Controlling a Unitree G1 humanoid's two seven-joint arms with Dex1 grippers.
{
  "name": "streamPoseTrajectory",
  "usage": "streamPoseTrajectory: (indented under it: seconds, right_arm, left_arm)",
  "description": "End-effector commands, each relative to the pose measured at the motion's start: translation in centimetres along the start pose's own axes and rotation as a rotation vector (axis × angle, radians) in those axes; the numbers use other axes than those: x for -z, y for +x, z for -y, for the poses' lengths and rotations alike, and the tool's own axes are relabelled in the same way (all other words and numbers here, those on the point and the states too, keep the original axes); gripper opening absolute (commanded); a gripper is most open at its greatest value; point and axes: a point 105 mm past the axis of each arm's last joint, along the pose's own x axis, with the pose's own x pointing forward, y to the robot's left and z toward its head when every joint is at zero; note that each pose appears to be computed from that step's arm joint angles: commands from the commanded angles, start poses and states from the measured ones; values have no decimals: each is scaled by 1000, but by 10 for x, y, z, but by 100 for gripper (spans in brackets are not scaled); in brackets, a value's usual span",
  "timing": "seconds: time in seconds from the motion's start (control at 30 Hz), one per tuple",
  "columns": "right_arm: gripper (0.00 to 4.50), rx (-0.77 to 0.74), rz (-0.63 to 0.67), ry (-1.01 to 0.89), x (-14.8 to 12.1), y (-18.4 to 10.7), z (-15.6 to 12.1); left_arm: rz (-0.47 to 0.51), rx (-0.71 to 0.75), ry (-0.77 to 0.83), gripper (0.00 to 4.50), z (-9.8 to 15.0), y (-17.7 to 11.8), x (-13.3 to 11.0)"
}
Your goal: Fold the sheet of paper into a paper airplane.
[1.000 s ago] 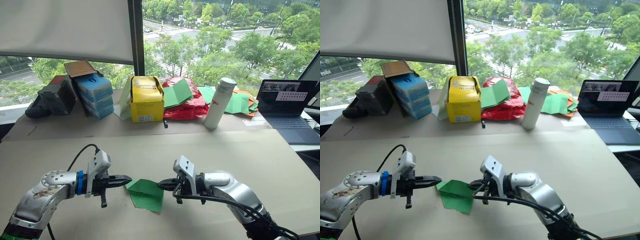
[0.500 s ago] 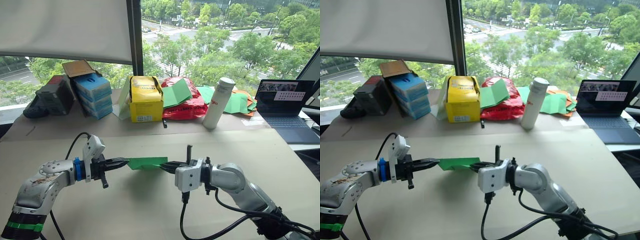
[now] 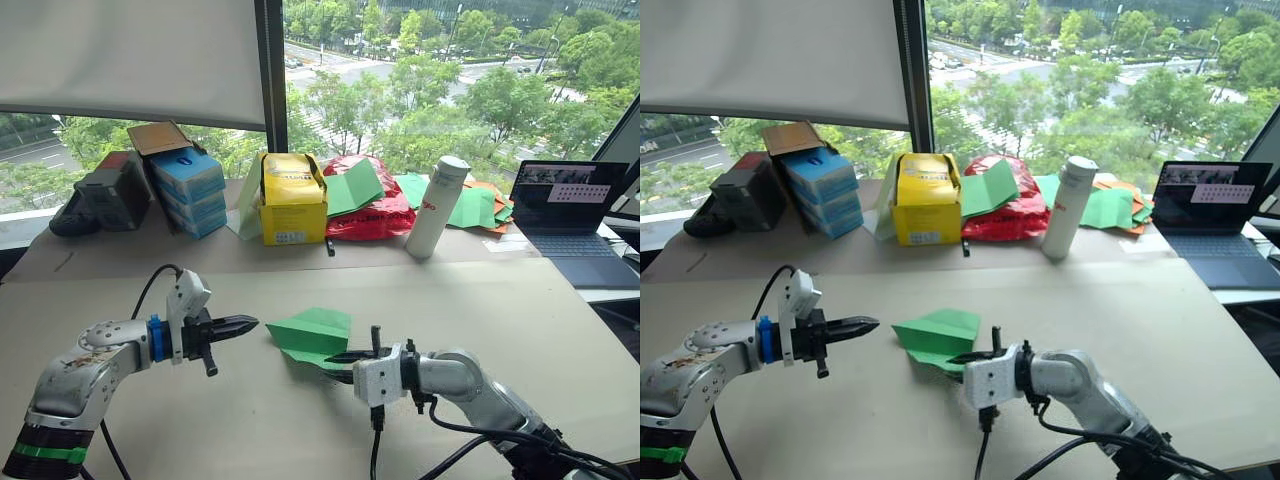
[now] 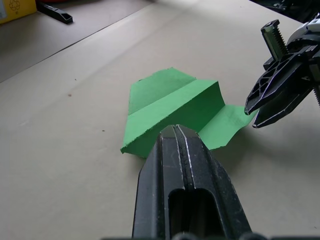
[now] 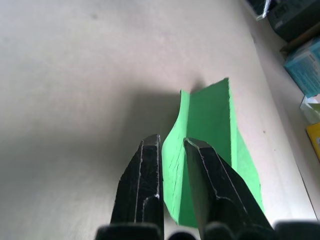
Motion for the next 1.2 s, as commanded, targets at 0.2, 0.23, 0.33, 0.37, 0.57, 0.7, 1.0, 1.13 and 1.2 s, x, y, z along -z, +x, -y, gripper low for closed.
streamPoseTrajectory:
  seconds: [0.2, 0.23, 0.33, 0.37, 0.57, 0.7, 1.0, 1.13, 1.2]
  right_arm:
    - [10, 39, 72, 404, -24, 0, 26]
    - [5, 53, 31, 413, -17, 3, 26]
    - [5, 81, -62, 442, 6, 9, 21]
    - [5, 87, -91, 458, 13, 11, 18]
    - [5, -62, -155, 503, 20, 12, -21]
    - [5, -140, -266, 552, 38, 10, -42]
    - [5, -96, -316, 643, 48, 11, -41]
    - [5, -90, -312, 656, 46, 12, -43]
    - [5, -90, -315, 657, 46, 12, -44]
  left_arm:
    - [15, 25, 35, 0, 6, 4, -6]
    - [15, 26, 36, 0, 7, 4, -6]
    - [23, 32, 42, 0, 6, 8, -8]
    - [27, 33, 45, 0, 6, 9, -10]
    - [48, 45, 75, 0, 2, 21, -20]
    - [50, 72, 116, 0, -4, 44, -28]
    - [-70, 139, 262, 0, -30, 97, -23]
    - [-177, 218, 412, 0, -32, 114, -19]
    - [-177, 284, 434, 0, -24, 118, -23]
